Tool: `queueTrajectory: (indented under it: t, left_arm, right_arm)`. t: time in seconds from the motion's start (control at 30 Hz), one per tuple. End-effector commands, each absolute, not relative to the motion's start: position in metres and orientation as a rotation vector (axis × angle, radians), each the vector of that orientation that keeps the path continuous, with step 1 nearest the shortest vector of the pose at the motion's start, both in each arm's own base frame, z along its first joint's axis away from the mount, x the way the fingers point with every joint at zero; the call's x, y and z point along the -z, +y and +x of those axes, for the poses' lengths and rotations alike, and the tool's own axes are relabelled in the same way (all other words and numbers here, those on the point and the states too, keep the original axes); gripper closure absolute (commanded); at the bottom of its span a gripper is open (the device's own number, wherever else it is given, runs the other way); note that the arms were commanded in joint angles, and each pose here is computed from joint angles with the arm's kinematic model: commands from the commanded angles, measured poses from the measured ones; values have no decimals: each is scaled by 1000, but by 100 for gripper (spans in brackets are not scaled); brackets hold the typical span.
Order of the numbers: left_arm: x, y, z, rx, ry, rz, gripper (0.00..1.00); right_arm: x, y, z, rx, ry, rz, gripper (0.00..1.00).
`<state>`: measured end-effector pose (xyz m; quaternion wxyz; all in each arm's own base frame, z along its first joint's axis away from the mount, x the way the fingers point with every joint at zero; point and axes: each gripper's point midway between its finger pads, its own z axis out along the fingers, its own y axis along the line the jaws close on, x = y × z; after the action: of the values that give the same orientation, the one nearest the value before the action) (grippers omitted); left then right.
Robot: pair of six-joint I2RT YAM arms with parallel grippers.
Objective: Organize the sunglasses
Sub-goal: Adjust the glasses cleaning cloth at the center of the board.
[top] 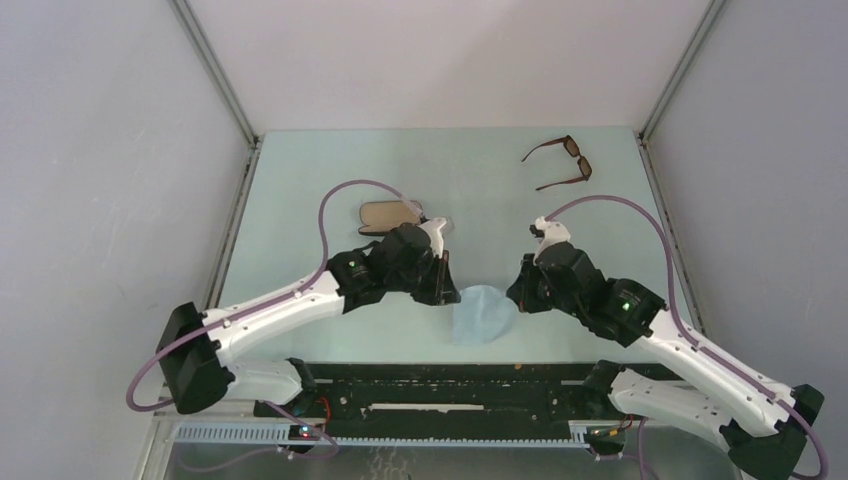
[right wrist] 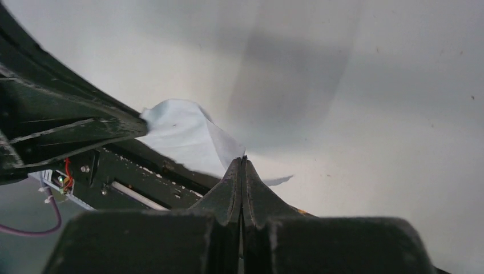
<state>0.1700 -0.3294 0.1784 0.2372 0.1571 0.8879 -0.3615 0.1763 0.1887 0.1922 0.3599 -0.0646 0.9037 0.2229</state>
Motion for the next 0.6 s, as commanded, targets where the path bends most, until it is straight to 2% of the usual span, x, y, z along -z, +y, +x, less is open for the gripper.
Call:
queueTrajectory:
  t: [0.0,0.2,0.4,0.57]
  left_arm:
    - [-172,-321,164,1010,2425,379,100]
    - [-130,-334,195,865,2523,360,100]
    - [-84,-339,256,687,2577,355,100]
    - [-79,-344,292,609,2574,339,100]
  right_arm:
    - [-167,177,174,-514,2370,-75,100]
    - [-121,180,209,-459,2417,-24,100]
    - [-93,179,265,-422,2398,67,100]
    - [-70,168,295,-381,2424,149,100]
